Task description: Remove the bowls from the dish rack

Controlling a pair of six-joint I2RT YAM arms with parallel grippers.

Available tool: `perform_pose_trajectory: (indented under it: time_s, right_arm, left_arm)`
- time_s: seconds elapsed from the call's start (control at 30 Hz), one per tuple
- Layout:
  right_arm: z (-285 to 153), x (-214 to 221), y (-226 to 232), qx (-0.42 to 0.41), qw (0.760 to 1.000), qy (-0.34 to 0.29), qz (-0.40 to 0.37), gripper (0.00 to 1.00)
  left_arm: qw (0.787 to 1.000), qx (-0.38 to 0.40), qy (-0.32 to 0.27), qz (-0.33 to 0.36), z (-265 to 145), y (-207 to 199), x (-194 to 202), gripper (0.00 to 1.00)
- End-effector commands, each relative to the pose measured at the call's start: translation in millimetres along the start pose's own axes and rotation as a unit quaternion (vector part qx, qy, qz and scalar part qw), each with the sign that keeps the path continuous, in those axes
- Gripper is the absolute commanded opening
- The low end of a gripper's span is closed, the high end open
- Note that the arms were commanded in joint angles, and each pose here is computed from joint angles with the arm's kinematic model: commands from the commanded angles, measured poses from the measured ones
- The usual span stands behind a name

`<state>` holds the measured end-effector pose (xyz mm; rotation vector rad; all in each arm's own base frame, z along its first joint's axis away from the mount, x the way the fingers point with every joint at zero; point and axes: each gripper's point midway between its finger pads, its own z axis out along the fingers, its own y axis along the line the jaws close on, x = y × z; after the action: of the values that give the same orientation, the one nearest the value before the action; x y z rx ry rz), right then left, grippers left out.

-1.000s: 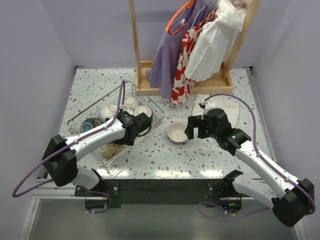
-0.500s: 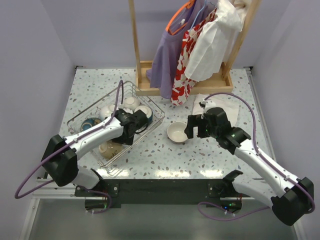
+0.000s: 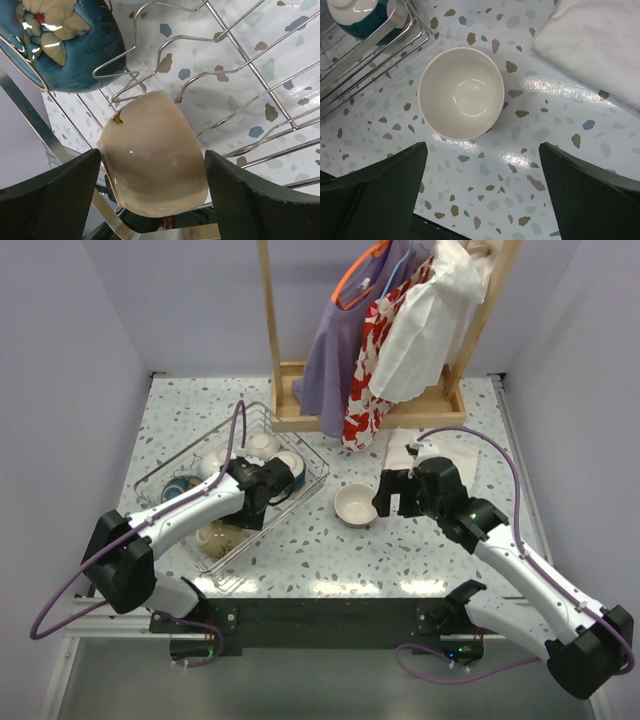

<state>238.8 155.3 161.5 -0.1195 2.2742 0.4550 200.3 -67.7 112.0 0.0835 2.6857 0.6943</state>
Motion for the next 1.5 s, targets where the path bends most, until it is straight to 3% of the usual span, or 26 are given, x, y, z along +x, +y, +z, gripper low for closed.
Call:
perform_pose_trajectory:
  time_s: [0.0, 0.17, 0.57, 0.73, 0.8, 0.87, 1.47]
  right_arm:
    - [-9.4, -19.9, 4.5, 0.000, 0.999, -0.030, 0.017, 0.98]
    - [-11.5, -20.0, 4.7, 0.000, 0.999, -0.032, 0.023, 0.98]
    - [-13.4, -16.4, 6.6, -0.005, 0.999, -0.028, 0.039, 0.98]
    - [-14.0, -16.0, 6.9, -0.005, 0.999, -0.026, 0.039, 0.98]
    - [-14.2, -16.5, 7.4, -0.006, 0.999, -0.025, 0.038, 0.98]
    - [-13.9, -17.7, 8.5, -0.008, 0.999, -0.024, 0.037, 0.98]
    - [-7.8, -22.0, 13.5, -0.018, 1.000, -0.016, 0.003, 0.98]
  left_arm:
    - [1.000, 0.010, 0.003, -0.012, -16.1, 13.2, 2.7, 0.74]
    - [0.999, 0.021, -0.015, -0.030, -23.4, 17.5, -2.3, 0.70]
    - [0.997, 0.034, 0.000, -0.071, -15.4, 20.6, 23.9, 0.87]
    - [0.995, 0.028, -0.003, -0.097, -15.0, 24.8, 26.8, 0.89]
    - [0.993, 0.029, -0.009, -0.113, -16.4, 26.2, 26.1, 0.98]
    - [0.992, 0.031, -0.012, -0.124, -16.8, 26.8, 26.2, 1.00]
    - [0.978, 0.019, -0.029, -0.205, -4.3, 21.6, 25.9, 1.00]
